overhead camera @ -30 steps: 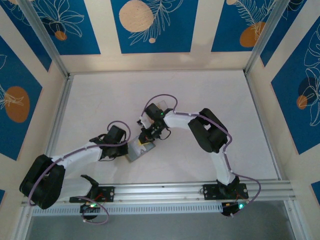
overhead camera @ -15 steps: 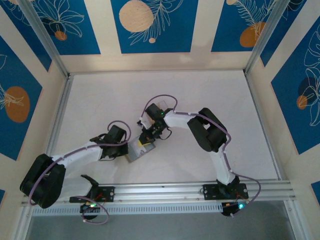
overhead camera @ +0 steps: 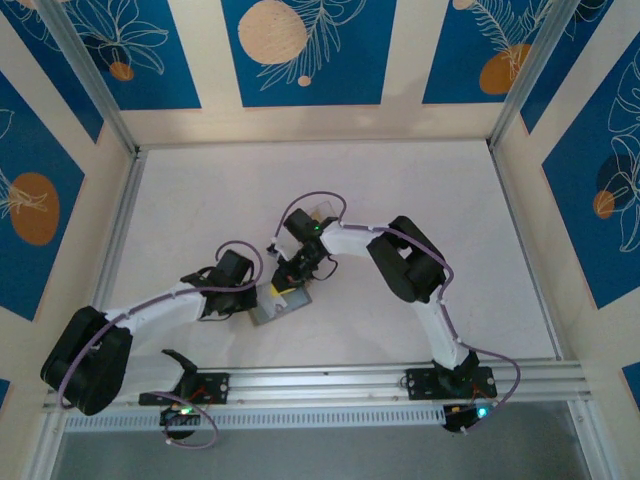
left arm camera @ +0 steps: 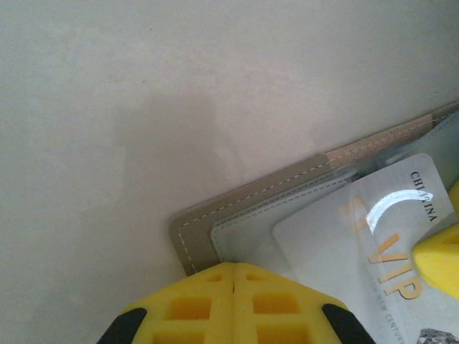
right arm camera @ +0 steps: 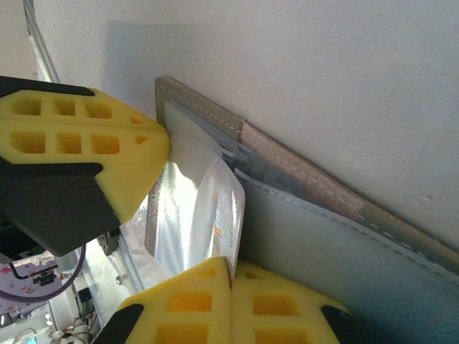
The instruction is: Put the credit cards into the card holder
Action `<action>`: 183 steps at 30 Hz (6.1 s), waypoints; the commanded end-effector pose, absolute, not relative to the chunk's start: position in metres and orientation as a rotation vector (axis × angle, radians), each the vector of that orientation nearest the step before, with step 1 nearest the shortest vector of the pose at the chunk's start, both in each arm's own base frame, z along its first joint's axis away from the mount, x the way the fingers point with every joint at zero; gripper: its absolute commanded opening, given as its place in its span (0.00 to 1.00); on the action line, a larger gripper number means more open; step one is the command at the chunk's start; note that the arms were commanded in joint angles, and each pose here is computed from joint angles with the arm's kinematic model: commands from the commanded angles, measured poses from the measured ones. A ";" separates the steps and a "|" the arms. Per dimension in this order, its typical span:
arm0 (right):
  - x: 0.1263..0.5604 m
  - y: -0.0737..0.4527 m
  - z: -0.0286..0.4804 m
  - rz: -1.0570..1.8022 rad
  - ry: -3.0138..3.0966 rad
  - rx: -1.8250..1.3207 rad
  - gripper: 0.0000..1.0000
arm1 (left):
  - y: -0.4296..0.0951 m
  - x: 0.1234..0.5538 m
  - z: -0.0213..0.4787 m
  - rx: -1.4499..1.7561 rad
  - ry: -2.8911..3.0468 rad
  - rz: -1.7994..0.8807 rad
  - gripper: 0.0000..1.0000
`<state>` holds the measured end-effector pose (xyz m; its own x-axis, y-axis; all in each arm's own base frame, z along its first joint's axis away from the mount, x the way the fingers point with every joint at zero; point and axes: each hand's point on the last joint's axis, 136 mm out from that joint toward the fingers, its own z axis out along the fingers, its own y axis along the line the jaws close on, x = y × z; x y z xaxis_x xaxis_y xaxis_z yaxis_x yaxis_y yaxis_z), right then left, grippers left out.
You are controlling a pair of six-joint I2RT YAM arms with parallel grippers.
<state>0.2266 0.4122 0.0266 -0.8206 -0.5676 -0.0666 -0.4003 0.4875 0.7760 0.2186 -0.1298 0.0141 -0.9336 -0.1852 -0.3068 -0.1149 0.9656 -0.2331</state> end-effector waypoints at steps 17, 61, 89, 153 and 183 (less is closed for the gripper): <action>0.199 0.421 -0.001 -1.118 -2.779 0.487 0.00 | -0.108 0.197 -0.014 -0.217 2.874 -0.134 0.04; 0.198 0.410 0.022 -0.729 -2.910 0.787 0.00 | -0.114 0.203 -0.008 -0.214 2.854 -0.168 0.04; 0.224 0.382 0.046 -0.728 -3.029 0.682 0.00 | -0.134 0.213 0.030 -0.169 2.773 -0.301 0.13; 0.199 0.444 0.062 -1.248 -2.682 0.656 0.07 | -0.126 0.199 0.012 -0.155 2.808 -0.148 0.09; 0.243 0.354 0.015 -0.352 -3.089 0.611 0.00 | -0.125 0.205 0.017 -0.107 2.803 -0.119 0.14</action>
